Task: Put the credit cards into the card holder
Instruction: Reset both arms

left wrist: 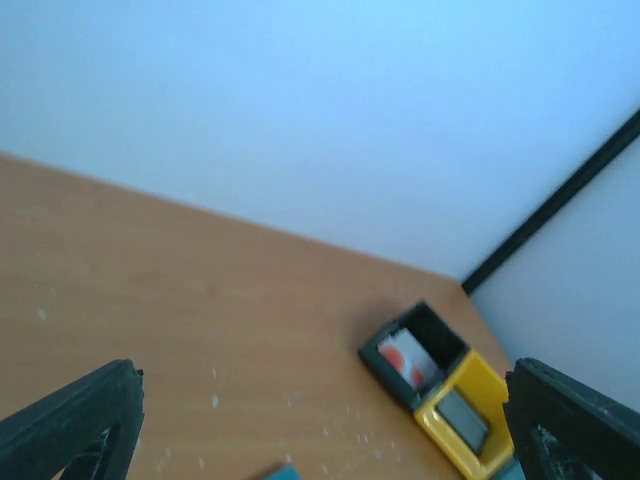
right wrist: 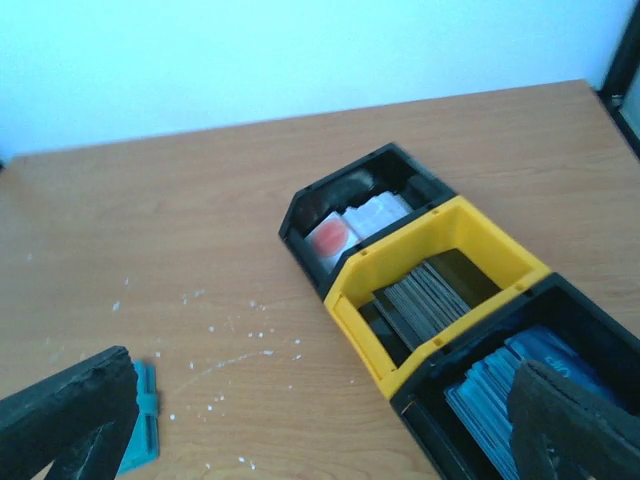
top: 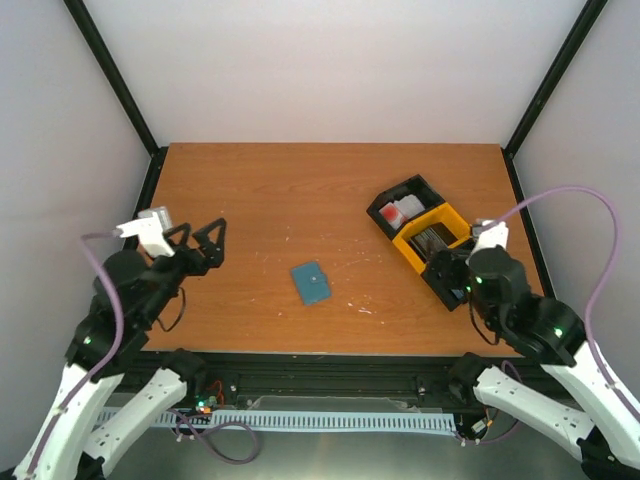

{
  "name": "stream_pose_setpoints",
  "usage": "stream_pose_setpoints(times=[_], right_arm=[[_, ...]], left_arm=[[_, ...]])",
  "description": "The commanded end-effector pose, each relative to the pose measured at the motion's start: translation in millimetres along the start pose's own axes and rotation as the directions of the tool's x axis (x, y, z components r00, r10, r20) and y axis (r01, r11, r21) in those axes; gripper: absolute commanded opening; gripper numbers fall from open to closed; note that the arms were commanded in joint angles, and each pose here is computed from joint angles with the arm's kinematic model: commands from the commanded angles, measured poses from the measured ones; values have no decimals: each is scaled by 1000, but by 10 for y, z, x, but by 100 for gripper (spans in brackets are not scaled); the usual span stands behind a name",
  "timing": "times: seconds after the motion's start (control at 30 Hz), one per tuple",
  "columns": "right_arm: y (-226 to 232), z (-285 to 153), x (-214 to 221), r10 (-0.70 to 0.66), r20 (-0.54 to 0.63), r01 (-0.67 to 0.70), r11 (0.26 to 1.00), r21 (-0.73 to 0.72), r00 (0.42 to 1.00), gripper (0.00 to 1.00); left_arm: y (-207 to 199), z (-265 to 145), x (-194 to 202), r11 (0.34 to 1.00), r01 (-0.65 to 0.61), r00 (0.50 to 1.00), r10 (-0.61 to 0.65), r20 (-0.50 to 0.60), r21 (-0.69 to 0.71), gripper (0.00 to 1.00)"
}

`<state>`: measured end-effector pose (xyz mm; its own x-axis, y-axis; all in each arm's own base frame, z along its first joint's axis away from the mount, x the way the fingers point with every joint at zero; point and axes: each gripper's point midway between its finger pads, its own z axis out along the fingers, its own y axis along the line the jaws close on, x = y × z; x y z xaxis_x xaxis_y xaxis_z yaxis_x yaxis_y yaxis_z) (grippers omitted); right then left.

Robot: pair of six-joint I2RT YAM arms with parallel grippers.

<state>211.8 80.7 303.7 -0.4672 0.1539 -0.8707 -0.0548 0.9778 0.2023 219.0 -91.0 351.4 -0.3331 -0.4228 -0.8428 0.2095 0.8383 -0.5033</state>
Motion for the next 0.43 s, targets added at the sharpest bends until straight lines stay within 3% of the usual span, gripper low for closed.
stream_pose_setpoints(times=[0.0,0.17,0.4], right_arm=[[-354,-242,-76,21,72,-28,995,100,997,100],[-476,-380,-103,63,106,-74,991,107,992,100],[-519,-398,-73,76,119,-89,990,108,990,100]], left_arm=[[54,-384,-462,990,-113,980,126,155,-88,100],[63,-530,-641,985,-115,974,138,182,-132,100],[80,-497,-564,985,-112,979,132,157,-128,100]])
